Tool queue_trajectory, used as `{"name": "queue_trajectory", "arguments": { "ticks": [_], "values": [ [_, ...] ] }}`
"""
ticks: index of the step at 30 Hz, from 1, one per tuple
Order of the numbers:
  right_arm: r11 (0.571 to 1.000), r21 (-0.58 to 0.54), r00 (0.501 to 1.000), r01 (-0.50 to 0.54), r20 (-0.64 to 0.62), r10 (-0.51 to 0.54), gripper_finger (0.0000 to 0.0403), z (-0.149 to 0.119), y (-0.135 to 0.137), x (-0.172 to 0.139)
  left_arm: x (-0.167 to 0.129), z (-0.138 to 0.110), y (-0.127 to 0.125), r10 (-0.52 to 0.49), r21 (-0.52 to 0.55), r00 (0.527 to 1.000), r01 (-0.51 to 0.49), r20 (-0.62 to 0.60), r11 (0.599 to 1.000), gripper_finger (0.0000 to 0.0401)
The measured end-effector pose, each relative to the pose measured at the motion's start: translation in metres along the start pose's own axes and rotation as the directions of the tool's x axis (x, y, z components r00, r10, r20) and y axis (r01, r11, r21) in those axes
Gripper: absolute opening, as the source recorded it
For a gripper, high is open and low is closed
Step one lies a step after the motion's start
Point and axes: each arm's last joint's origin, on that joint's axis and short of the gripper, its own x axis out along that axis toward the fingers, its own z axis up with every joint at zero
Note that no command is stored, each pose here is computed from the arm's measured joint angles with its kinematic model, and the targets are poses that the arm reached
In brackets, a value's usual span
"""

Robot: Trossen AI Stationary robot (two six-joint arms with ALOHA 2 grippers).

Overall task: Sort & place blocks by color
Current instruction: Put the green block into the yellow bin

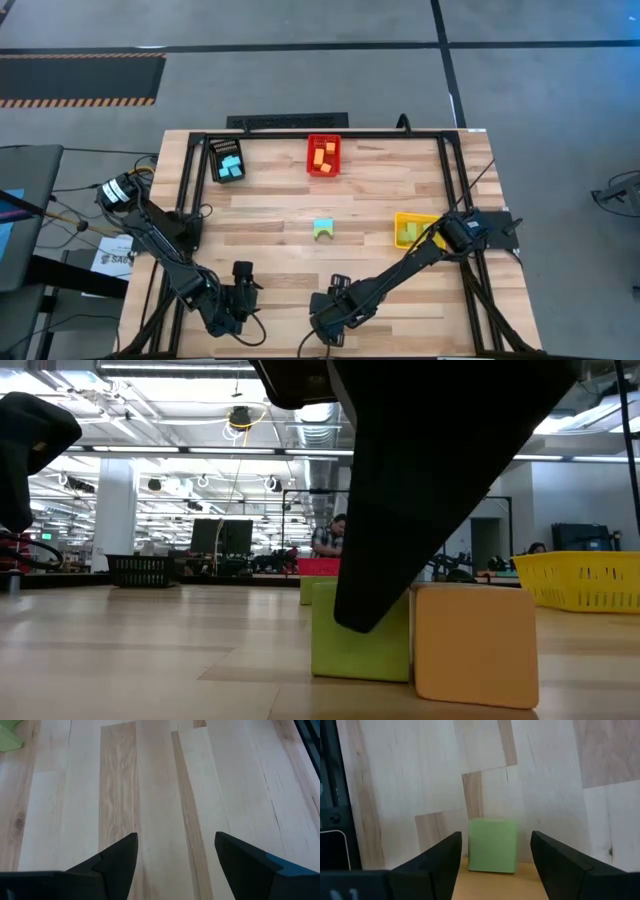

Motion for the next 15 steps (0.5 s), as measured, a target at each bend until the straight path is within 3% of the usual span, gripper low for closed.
{"name": "queue_trajectory", "arguments": {
  "ticks": [4,9,12,15],
  "values": [
    [1.0,0.0,1.0,-0.002,-0.001,0.002,0.0217,0.0,0.0,0.0,0.0,0.0,0.0,0.0,0.004,1.0,0.0,0.0,1.0,0.0254],
    [1.0,-0.013,0.999,-0.024,0.023,0.024,0.0113,0.003,0.002,-0.002,0.0,0.0,0.0,0.0,0.004,1.0,0.0,0.0,1.0,0.0254],
    [0.998,-0.04,0.997,-0.037,0.072,0.04,0.0106,0.007,0.004,-0.009,0.0,0.0,0.0,0.0,0.004,1.0,0.0,0.0,1.0,0.0254],
    [0.996,-0.092,0.986,-0.008,0.166,0.023,0.0106,0.013,0.006,-0.035,0.0,0.0,0.0,0.003,0.007,1.0,-0.003,-0.004,1.0,0.0254]
  ]
}}
